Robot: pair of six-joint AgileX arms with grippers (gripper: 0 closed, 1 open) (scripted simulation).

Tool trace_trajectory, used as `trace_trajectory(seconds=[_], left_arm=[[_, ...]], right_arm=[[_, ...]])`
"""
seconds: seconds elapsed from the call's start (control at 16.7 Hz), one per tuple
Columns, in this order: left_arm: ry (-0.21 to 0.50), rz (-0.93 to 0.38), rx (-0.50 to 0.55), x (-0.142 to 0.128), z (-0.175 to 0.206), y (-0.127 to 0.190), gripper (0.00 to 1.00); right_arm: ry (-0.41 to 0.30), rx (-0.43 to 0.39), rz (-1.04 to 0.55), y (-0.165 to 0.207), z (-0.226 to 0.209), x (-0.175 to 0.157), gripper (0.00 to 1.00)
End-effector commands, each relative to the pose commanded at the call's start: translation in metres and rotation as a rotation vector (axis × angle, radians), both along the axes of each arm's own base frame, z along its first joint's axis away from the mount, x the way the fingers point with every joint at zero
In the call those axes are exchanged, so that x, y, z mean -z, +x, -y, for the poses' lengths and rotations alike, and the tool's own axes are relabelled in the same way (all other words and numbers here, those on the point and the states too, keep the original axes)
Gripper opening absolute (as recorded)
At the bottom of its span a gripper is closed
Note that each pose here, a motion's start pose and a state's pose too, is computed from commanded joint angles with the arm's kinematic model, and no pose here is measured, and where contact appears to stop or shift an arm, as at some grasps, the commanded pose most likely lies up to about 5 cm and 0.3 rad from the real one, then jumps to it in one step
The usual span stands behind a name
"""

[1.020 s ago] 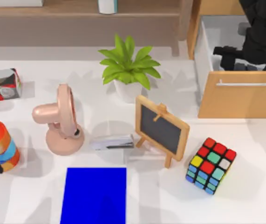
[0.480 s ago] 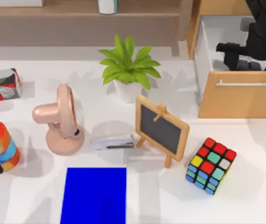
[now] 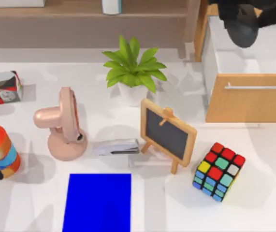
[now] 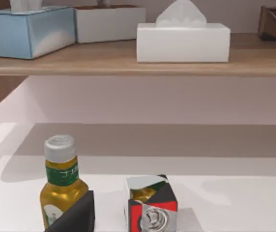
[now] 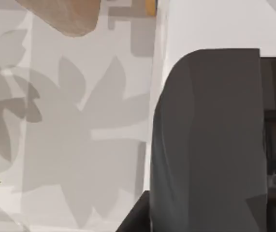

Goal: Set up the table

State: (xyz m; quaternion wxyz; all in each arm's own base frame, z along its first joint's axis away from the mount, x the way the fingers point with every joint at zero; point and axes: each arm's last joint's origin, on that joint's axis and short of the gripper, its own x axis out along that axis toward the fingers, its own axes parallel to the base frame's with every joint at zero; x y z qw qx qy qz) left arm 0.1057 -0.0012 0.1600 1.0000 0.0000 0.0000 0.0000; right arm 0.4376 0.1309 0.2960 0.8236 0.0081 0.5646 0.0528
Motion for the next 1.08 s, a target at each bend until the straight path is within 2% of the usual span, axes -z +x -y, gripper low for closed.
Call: trace_trajectory(seconds=[0.24,0.36,0.48,0.66,0.9,1.08], left_arm=[[0.0,0.0,0.0,0.0,0.0,0.0,1.0],[0.0,0.0,0.0,0.0,0.0,0.0,1.0],[0.0,0.0,0.0,0.0,0.0,0.0,1.0],[0.0,0.0,0.0,0.0,0.0,0.0,1.0],[0.0,0.0,0.0,0.0,0.0,0.0,1.0],[0.0,0.0,0.0,0.0,0.0,0.0,1.0]], right_arm=[[0.071,-0.199,0.092,-0.042,-0.077,-0.038,0.0],[0.102,-0.269,0.084,-0.068,-0.116,-0.041,0.0],[0.121,-0.301,0.033,-0.094,-0.152,-0.032,0.0],[0.112,-0.255,-0.091,-0.132,-0.198,0.0,0.0],[0.022,-0.079,-0.24,-0.179,-0.239,0.064,0.0],[-0.052,0.031,-0.277,-0.209,-0.26,0.114,0.0]])
